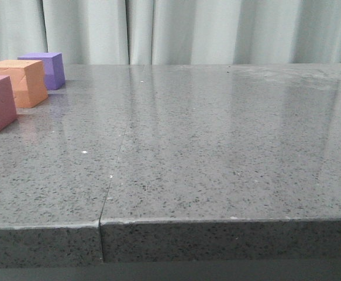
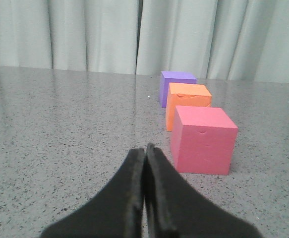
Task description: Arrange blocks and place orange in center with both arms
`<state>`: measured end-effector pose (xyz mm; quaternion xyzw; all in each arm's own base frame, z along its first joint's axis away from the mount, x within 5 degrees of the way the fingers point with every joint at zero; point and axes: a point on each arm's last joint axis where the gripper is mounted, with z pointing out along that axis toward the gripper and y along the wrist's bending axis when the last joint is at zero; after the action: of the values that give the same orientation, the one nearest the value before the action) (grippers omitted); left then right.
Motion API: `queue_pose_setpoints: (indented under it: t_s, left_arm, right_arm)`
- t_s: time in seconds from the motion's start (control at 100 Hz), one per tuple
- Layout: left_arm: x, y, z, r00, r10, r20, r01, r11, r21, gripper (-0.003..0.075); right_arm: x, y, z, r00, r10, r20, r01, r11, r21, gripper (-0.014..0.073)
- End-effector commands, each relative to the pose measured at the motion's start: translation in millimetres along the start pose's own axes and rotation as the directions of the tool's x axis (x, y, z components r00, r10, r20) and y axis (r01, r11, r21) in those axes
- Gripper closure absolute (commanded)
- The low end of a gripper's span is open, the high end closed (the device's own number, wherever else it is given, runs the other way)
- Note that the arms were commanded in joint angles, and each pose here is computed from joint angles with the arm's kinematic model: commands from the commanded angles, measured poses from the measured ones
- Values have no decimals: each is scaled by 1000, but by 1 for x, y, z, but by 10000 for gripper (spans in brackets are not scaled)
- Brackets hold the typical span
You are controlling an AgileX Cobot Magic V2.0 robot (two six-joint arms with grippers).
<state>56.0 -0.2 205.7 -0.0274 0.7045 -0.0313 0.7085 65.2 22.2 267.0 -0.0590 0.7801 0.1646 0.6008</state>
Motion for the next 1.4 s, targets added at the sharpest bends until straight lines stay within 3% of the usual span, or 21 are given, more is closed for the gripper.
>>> queue_pose_setpoints:
  t_s: [0.0,0.25,0.41,0.58,0.71,1.39]
  left_arm:
    - [4,0,-1,997,-12,75,11,1000,9,741]
    - [4,0,-1,997,-12,75,11,1000,9,741]
    - [4,0,-1,997,-12,75,11,1000,9,741]
    - [4,0,-1,997,-12,75,11,1000,9,741]
    - [4,0,-1,997,-12,75,11,1000,9,741]
    - [4,0,-1,997,-12,79,11,1000,9,741]
  right_arm:
    - [-8,-1,3,986,-9,168,8,1000,9,664]
    - [12,-14,3,924,-150,351,100,983,156,664]
    - [33,-23,1,923,-95,373,14,977,215,664]
    - [50,-28,-1,925,-101,366,-1,963,268,664]
    - [51,-27,-7,909,-114,400,-6,958,287,664]
    - [52,-28,-6,916,-110,385,-7,957,289,664]
